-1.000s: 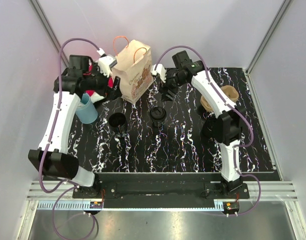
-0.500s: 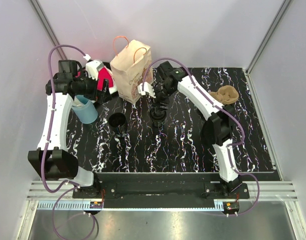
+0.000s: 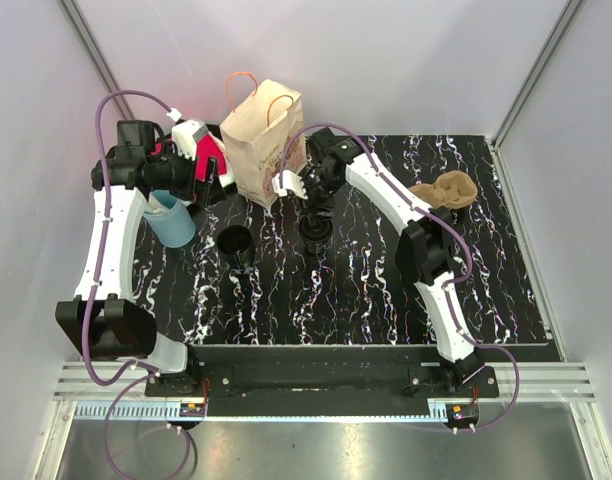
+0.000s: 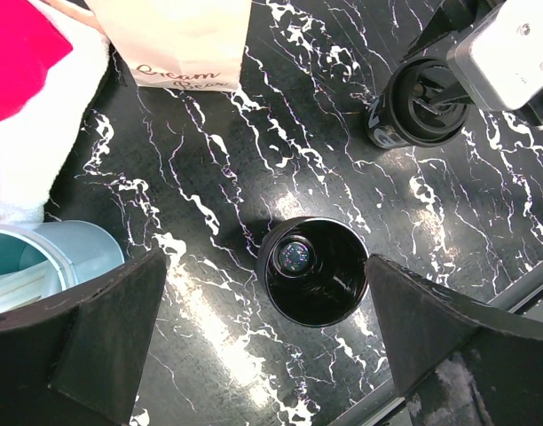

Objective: Pack the takeout coffee

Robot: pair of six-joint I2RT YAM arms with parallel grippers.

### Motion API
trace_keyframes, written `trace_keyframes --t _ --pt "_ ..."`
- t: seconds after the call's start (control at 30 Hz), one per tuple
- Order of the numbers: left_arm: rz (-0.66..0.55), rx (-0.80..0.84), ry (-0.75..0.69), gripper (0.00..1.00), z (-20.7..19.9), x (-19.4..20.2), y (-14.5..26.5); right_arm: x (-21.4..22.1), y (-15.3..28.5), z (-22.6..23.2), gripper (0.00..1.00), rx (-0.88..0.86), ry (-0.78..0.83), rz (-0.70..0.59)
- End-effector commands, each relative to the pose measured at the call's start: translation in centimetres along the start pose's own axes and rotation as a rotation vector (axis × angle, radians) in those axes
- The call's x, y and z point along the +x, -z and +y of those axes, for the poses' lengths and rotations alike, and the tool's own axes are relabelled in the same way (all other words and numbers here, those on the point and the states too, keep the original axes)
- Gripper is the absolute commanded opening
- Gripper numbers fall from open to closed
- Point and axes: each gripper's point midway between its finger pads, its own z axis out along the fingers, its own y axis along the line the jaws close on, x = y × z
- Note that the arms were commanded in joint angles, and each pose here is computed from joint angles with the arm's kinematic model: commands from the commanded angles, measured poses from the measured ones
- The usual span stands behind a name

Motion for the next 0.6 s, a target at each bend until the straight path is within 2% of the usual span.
trace_keyframes --t 0.0,0.43,0.57 --pt "-0.046 0.016 -0.008 0.99 -0.29 -0.81 0.18 -0.98 0.93 -1.06 0.56 0.040 0.063 0.003" --pt "-0.053 0.021 0.013 0.99 -0.08 -0.75 0.06 -0.36 0.09 -0.92 0.51 0.015 0.082 0.018" --pt "-0.048 0.023 0.018 0.99 0.03 -0.63 -0.15 -0.78 0.01 -0.91 0.47 0.015 0.088 0.008"
